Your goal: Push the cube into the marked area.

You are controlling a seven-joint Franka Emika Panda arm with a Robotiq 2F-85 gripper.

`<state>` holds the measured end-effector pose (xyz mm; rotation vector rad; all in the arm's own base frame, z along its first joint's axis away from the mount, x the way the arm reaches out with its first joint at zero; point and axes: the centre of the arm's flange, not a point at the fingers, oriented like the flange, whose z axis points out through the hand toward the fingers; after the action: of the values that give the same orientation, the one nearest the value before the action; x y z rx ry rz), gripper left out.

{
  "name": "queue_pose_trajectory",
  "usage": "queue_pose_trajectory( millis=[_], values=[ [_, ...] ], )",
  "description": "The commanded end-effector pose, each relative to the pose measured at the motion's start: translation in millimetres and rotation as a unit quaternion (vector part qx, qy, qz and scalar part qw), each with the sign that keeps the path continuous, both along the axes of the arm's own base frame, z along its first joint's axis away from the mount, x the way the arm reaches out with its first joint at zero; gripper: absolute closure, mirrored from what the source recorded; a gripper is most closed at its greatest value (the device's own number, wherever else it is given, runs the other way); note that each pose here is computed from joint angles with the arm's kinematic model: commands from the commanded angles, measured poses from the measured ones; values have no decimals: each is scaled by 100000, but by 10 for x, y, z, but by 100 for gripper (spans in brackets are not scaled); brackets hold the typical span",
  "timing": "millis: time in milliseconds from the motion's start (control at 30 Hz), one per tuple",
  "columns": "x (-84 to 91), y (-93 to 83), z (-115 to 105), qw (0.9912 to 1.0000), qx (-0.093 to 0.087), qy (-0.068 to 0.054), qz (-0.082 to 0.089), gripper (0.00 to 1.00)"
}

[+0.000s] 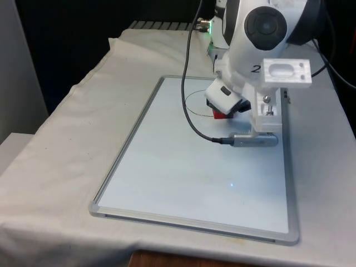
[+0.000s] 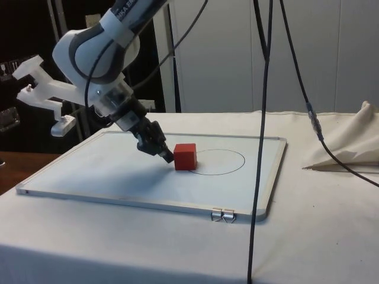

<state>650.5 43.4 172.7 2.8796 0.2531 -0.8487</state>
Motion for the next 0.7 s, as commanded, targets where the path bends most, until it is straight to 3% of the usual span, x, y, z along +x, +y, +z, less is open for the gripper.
queue_pose_trajectory(
  millis=[0, 33, 67, 267, 300, 333, 567, 600, 667],
  values=[
    [-84, 18, -1, 99999, 102, -269, 395, 100],
    [-21, 1, -10, 100000, -16, 254, 39, 100],
    [-99, 14, -3, 99999, 61, -121, 408, 100],
    [-228, 9, -27, 99989, -67, 1352, 632, 100],
    [-172, 2, -35, 99983, -156, 1824, 306, 100],
    [-245, 11, -27, 99986, -71, 1506, 681, 100],
    [-418, -10, -58, 99940, -314, 3283, 1028, 100],
    [-395, -11, -67, 99917, -433, 3997, 717, 100],
    [-443, -30, -63, 99926, -432, 3607, 1242, 100]
  ],
)
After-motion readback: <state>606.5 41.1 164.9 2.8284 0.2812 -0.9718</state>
